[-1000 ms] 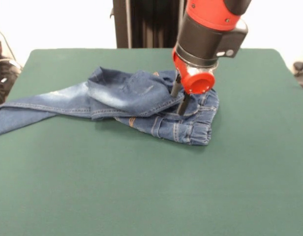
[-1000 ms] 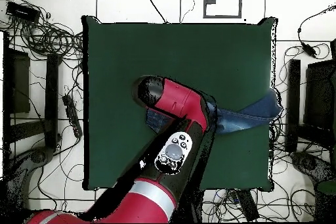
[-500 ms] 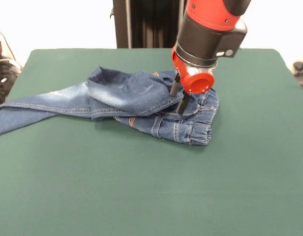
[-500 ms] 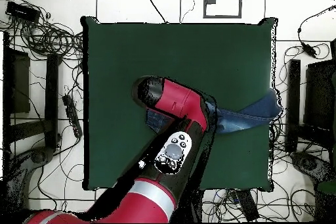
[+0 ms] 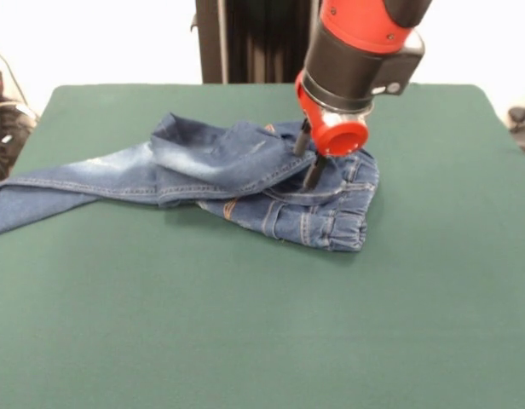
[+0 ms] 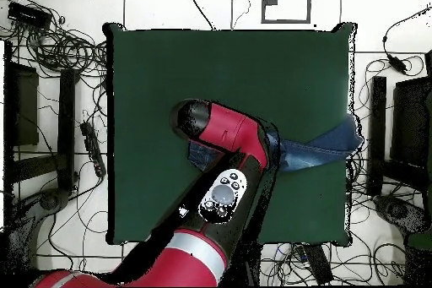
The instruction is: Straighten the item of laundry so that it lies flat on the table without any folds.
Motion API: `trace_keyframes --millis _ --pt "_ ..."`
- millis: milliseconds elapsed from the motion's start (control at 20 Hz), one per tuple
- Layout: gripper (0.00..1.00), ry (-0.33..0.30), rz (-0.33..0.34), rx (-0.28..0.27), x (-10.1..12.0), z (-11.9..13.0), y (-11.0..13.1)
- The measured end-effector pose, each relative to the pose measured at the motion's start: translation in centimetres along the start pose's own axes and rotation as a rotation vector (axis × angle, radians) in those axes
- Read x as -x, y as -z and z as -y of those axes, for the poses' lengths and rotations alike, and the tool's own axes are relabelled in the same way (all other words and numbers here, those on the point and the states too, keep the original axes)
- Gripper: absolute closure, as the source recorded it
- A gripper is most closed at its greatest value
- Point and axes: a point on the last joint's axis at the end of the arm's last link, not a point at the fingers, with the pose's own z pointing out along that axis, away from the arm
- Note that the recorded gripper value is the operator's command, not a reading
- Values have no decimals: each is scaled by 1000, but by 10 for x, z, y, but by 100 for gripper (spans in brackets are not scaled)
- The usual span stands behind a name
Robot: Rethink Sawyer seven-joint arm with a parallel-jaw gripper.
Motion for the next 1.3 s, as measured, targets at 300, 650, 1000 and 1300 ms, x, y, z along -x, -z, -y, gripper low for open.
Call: trace_keyframes --millis 300,650,1000,1300 --pt "0 14 -58 -119 -10 6 -12" --pt "100 21 -66 -175 -10 8 -35" --pt "100 28 -17 -225 4 24 -52" --pt "100 10 37 -217 45 51 -4"
